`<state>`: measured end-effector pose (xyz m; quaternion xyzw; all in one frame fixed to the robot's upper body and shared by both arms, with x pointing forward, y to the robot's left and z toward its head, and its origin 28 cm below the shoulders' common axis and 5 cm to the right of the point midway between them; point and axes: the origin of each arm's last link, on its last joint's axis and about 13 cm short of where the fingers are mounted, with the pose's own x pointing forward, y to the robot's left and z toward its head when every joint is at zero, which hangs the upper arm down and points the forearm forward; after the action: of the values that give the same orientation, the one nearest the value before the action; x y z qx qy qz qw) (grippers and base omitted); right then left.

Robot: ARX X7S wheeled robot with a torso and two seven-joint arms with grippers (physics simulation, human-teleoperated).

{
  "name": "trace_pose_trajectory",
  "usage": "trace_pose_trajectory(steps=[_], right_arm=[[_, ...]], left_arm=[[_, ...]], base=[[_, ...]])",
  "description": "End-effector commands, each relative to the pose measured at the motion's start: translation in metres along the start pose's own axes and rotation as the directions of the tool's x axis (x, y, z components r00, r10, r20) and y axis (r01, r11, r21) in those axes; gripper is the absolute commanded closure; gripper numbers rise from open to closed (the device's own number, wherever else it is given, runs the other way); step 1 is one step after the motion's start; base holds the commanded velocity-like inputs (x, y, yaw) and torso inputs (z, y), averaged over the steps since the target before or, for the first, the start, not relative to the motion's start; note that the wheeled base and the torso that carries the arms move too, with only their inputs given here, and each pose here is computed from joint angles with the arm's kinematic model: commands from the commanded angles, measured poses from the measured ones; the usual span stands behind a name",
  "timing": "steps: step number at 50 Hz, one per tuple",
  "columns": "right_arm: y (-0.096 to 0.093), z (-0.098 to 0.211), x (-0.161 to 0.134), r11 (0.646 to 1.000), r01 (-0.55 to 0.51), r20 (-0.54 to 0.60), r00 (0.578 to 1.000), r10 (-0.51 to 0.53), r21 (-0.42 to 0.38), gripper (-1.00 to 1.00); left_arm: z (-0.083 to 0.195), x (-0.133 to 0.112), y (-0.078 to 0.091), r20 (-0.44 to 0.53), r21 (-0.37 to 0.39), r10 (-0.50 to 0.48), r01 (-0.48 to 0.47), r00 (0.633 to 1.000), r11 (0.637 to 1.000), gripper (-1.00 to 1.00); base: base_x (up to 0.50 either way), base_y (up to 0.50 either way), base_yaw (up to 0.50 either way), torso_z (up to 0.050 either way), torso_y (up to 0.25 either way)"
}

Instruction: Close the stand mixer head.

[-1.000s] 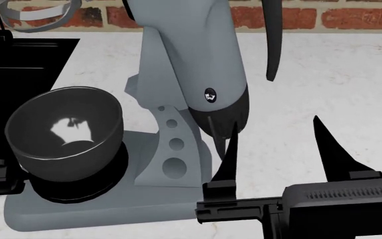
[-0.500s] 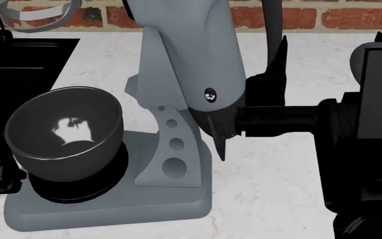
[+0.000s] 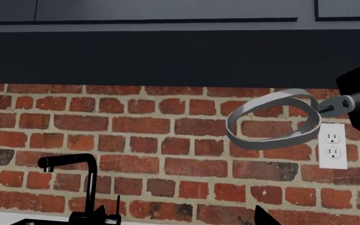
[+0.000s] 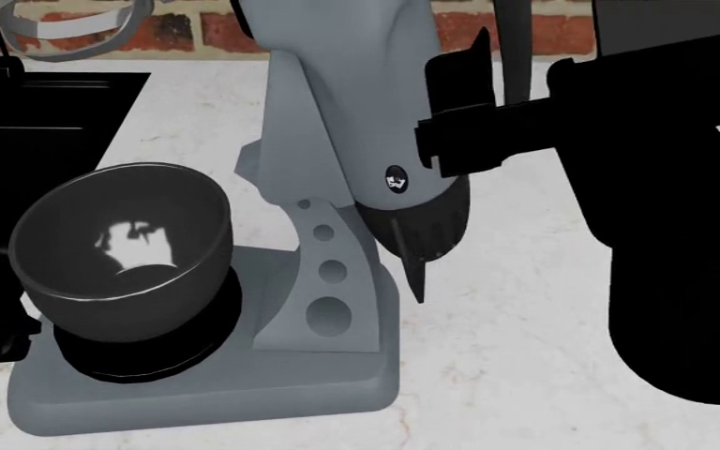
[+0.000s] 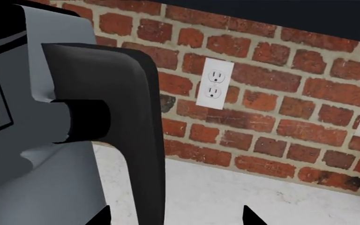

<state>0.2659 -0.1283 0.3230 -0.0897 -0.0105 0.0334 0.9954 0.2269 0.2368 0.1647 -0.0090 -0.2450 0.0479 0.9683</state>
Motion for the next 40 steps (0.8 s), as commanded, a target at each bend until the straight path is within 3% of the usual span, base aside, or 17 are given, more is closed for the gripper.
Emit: trace_pose_trajectory(steps=[1, 12, 21, 25, 34, 40], right_arm=[[-0.002, 0.006, 0.019, 0.999, -0.037, -0.083, 0.996, 0.036, -0.017, -1.00], [-0.004, 0.017, 0.036, 0.999, -0.021, -0.106, 0.994, 0.017, -0.043, -1.00], [0.007, 0.019, 0.053, 0.995, -0.088, -0.153, 0.985, 0.079, -0.054, -1.00], [0.020, 0.017, 0.061, 0.981, -0.180, -0.239, 0.958, 0.158, -0.072, -1.00], [0.031, 0.020, 0.078, 0.965, -0.230, -0.305, 0.935, 0.183, -0.125, -1.00], [0.046, 0.034, 0.095, 0.924, -0.353, -0.407, 0.873, 0.269, -0.145, -1.00]], left_arm=[[0.001, 0.000, 0.000, 0.002, -0.001, 0.000, 0.000, 1.000, 1.000, -1.00], [0.001, -0.001, 0.000, 0.003, -0.003, -0.006, 0.006, 1.000, 1.000, -1.00], [0.003, 0.000, 0.001, 0.005, -0.005, 0.000, 0.000, 1.000, 1.000, -1.00], [0.005, 0.000, 0.002, 0.008, -0.010, 0.003, -0.003, 1.000, 1.000, -1.00], [0.006, 0.000, 0.003, 0.009, -0.015, 0.008, -0.008, 1.000, 1.000, -1.00], [0.007, 0.001, 0.006, 0.012, -0.022, 0.020, -0.019, 1.000, 1.000, -1.00]], base=[[0.00, 0.00, 0.00, 0.000, 0.000], [0.00, 0.00, 0.00, 0.000, 0.000], [0.00, 0.00, 0.00, 0.000, 0.000], [0.01, 0.00, 0.01, 0.000, 0.000], [0.01, 0.00, 0.01, 0.000, 0.000], [0.01, 0.01, 0.01, 0.000, 0.000]])
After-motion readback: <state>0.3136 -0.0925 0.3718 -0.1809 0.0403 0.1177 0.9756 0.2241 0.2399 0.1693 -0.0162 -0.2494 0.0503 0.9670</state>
